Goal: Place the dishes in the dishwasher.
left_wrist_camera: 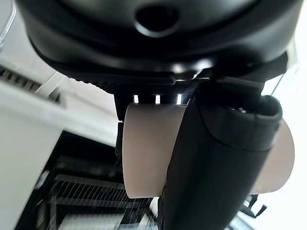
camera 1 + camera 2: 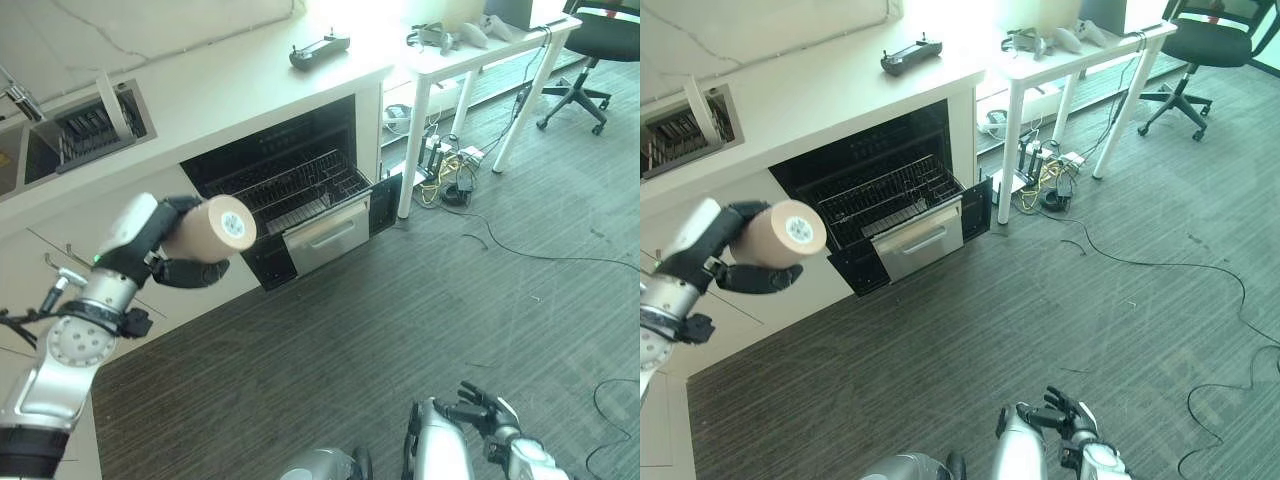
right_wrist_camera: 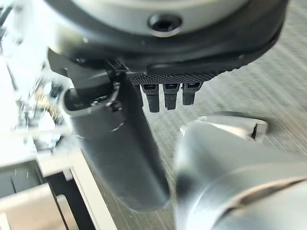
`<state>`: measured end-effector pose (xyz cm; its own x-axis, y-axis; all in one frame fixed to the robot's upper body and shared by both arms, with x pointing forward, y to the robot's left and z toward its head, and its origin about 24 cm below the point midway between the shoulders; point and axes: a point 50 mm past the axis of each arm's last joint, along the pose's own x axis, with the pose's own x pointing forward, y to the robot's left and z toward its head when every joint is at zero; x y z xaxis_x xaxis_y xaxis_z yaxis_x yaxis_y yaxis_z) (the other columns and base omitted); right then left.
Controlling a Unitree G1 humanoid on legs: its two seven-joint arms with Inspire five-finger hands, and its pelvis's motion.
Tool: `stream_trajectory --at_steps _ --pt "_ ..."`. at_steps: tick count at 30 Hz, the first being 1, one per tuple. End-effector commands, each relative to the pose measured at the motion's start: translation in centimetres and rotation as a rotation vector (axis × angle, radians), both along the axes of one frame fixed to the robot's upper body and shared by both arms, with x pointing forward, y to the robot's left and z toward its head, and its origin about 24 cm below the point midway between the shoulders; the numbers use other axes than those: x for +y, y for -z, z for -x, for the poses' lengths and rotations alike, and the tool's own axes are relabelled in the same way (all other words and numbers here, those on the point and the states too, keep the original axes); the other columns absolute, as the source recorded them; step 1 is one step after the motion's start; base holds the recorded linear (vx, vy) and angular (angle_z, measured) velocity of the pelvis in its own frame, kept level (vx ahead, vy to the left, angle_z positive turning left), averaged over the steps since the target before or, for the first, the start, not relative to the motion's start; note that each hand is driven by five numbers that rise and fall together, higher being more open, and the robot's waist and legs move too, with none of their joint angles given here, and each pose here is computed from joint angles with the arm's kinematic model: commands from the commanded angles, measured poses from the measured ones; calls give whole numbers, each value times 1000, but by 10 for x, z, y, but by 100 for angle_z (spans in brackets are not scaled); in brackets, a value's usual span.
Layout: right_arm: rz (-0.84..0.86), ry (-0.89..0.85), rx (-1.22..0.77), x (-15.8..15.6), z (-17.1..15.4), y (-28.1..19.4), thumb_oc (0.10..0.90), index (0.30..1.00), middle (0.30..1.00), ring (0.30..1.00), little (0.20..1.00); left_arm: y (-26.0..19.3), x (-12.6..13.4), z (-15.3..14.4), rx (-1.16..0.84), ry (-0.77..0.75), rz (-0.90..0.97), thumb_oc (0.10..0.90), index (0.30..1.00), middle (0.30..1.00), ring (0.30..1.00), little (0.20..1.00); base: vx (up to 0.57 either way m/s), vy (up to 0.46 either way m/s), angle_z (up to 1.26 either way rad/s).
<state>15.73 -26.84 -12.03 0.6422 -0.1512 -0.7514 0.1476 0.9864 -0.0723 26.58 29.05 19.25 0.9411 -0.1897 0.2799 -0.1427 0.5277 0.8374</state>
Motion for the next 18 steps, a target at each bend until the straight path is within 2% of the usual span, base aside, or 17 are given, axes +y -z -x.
stream_trajectory --at_steps 1,6,9,11,14,18 --pt "19 -37 18 -3 0 1 800 900 900 900 900 -63 6 9 -266 -5 -3 400 300 300 300 300 283 -443 91" --pt "20 -77 67 -5 -4 0 800 900 900 900 900 -63 13 17 -248 -26 24 400 300 300 300 300 328 -621 39" --pt "49 -62 70 -9 0 0 800 900 900 900 900 -61 5 21 -264 -4 48 400 300 300 300 300 178 -543 40" --pt "59 20 78 -19 16 3 800 900 900 900 900 -66 -9 17 -283 66 62 400 300 300 300 300 134 -549 141" --pt "62 32 117 -21 25 7 800 900 900 900 900 -65 -11 14 -286 41 75 400 300 300 300 300 155 -161 90" --pt "50 47 147 -20 35 12 800 900 900 900 900 -57 -13 11 -280 42 76 400 300 300 300 300 120 -8 -44"
